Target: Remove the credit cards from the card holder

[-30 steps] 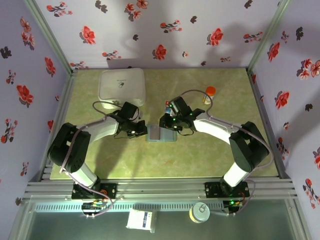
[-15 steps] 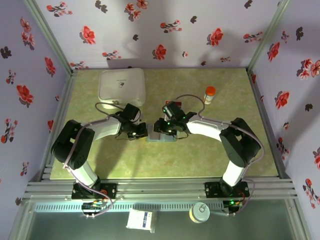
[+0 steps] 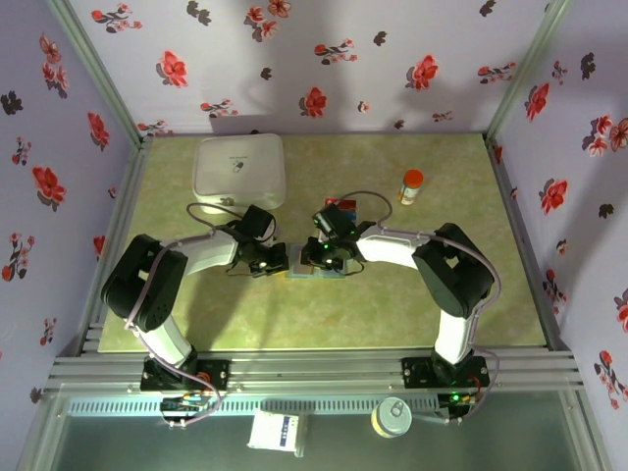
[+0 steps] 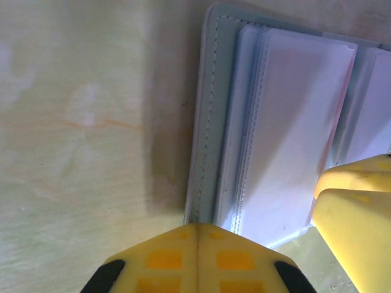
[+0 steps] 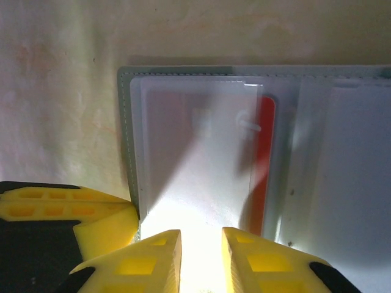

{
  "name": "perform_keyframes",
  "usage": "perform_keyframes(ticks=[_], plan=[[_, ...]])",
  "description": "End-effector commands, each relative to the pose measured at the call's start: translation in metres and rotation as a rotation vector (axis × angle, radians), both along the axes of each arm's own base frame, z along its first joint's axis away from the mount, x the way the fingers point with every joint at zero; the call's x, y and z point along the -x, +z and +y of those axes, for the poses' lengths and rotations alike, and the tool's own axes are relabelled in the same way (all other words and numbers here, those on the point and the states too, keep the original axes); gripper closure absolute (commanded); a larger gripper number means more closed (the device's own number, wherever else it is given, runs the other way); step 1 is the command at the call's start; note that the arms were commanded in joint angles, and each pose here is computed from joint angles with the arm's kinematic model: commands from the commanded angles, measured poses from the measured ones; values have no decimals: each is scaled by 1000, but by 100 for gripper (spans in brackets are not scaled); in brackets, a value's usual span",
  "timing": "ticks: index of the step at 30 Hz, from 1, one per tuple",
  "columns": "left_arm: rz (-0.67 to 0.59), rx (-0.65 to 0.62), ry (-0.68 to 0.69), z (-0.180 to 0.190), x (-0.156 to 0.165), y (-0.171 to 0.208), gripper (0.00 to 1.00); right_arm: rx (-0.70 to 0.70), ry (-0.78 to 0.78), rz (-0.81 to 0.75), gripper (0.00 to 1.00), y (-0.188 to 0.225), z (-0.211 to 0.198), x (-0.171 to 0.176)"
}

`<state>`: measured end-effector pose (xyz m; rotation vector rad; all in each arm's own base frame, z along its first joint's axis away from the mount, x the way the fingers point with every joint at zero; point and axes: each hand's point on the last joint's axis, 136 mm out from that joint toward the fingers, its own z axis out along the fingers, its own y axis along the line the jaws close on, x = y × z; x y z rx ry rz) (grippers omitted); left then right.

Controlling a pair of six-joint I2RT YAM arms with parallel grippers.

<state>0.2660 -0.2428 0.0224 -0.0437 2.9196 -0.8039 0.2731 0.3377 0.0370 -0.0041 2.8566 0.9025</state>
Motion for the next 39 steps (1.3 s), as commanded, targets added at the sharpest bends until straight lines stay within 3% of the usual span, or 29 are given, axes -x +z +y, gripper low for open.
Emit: perform_keyframes(ticks=[1,17,31,39], plan=[[22,-33,-1,4,6,-11,100,10,-7,6,72,-2,2,0],[22,-45,-1,7,5,-9,100,112,-28,-9,77,-6,-21,4],[-92,65,49,-8,-15,44,100,98,-12,6,91,-16,-21,9],[-87,151,68,-25,-20,51,90,87,-20,7,96,-17,-25,11]])
